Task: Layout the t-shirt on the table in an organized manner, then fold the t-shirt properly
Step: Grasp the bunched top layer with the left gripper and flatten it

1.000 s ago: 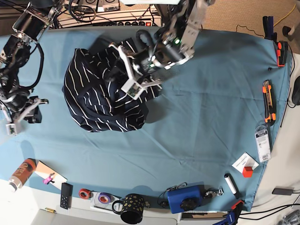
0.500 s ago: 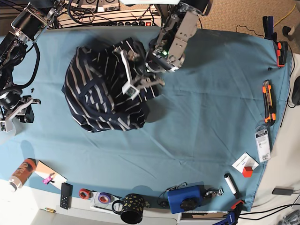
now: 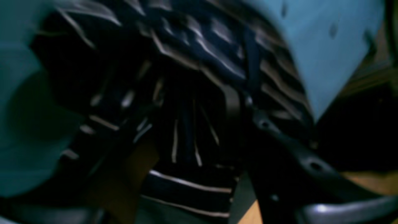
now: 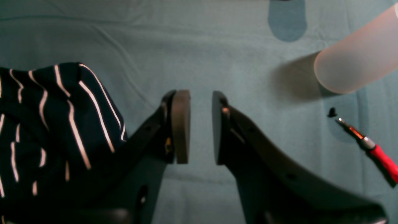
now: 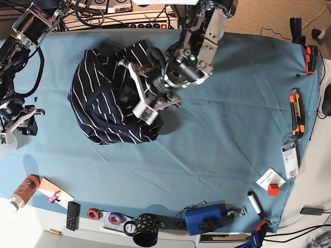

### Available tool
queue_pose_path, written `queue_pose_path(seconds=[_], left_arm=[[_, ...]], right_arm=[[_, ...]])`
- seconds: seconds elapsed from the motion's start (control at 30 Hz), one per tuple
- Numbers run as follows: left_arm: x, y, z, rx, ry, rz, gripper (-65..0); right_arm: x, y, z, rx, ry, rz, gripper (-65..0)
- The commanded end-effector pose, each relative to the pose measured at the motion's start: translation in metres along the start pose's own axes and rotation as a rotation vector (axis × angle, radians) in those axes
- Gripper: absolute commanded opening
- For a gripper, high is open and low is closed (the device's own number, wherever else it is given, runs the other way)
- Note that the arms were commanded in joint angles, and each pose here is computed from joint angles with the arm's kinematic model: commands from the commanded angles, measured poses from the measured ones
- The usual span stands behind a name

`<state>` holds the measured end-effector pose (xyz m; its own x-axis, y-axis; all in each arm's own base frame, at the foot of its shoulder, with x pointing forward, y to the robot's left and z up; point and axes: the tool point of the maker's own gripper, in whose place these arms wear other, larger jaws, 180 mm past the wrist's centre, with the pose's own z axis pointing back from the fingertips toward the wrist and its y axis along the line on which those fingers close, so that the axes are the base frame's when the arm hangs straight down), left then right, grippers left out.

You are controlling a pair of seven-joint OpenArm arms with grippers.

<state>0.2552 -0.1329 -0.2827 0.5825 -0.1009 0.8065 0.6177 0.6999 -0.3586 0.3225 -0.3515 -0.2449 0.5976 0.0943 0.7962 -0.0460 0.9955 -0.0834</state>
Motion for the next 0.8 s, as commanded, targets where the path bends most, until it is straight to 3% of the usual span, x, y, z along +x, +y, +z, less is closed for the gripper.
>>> queue_pose_path(seconds=[0.0, 0.27, 0.53, 0.77], left_arm=[[0.018, -0.007, 0.001, -0.012, -0.063, 0.02, -43.7], [0.011, -0.007, -0.011, -0.04, -0.074, 0.142, -43.7], [0.011, -0.011, -0.015, -0.071, -0.094, 0.165, -43.7], [-0.013, -0.009, -0.04, -0.113, -0.005, 0.199, -43.7]], right_arm=[[0.019, -0.005, 0.007, -0.013, -0.06, 0.025, -52.3], [0.019, -0.005, 0.007, -0.013, -0.056, 0.024, -52.3], [0.017, -0.005, 0.006, -0.014, -0.047, 0.024, -52.3], [0.012, -0.005, 0.006, -0.014, -0.018, 0.023, -52.3]])
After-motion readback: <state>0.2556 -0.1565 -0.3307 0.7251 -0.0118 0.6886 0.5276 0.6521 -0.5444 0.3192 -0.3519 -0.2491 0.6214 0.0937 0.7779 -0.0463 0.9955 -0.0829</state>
